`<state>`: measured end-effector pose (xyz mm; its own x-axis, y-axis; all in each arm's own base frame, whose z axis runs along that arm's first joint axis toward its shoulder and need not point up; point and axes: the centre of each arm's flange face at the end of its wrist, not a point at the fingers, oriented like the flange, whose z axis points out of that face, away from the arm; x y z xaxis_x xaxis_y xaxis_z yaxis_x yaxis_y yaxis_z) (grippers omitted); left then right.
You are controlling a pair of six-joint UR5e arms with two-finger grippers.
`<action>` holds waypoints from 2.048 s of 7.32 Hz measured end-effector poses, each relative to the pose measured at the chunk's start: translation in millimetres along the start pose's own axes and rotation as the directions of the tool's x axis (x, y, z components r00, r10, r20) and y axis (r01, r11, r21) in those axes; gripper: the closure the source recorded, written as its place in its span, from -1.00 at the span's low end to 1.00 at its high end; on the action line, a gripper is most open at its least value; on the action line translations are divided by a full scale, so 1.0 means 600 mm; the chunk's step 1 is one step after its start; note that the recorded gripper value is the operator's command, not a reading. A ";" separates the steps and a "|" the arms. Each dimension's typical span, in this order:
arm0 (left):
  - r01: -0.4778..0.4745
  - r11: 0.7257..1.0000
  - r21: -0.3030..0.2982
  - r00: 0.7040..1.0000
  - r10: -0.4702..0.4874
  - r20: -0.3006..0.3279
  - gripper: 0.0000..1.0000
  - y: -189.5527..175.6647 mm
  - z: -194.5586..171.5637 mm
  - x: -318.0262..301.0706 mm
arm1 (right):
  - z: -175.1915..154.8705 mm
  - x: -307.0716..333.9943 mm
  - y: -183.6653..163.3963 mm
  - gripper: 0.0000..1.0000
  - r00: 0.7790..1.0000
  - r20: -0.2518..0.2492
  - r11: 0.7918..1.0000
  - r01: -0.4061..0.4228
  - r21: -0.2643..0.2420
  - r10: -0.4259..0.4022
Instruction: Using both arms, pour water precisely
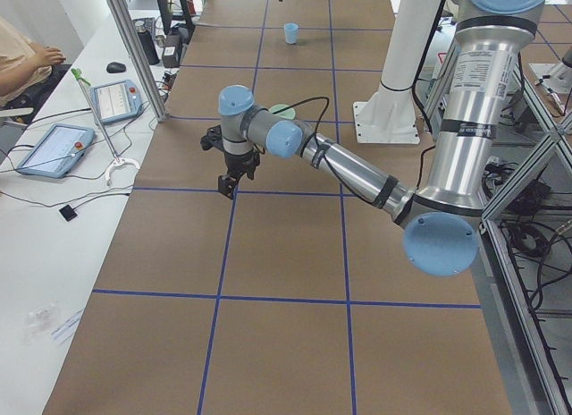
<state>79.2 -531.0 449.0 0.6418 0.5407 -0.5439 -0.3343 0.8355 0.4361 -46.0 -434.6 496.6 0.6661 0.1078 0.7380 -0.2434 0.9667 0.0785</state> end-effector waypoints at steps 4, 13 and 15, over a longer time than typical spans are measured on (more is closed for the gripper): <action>0.127 0.992 -0.014 0.991 -0.127 0.043 -1.00 0.168 -0.008 -0.201 | 0.054 -0.018 0.114 -1.00 0.992 0.005 0.987 -0.122 0.105 0.123; 0.189 0.982 -0.010 0.981 -0.188 0.052 -1.00 0.231 -0.015 -0.225 | 0.251 -0.084 0.316 -0.99 0.918 -0.163 0.799 -0.216 0.561 0.362; 0.189 0.982 -0.008 0.981 -0.188 0.051 -1.00 0.238 -0.018 -0.219 | 0.294 -0.095 0.316 -0.99 0.907 -0.163 0.740 -0.202 0.642 0.389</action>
<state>-60.5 -482.0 575.0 0.7278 0.3682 -0.5786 -0.2128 0.9233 0.3199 -254.4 -298.5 587.8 0.6242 0.5114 0.5907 -0.7671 0.5445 0.3392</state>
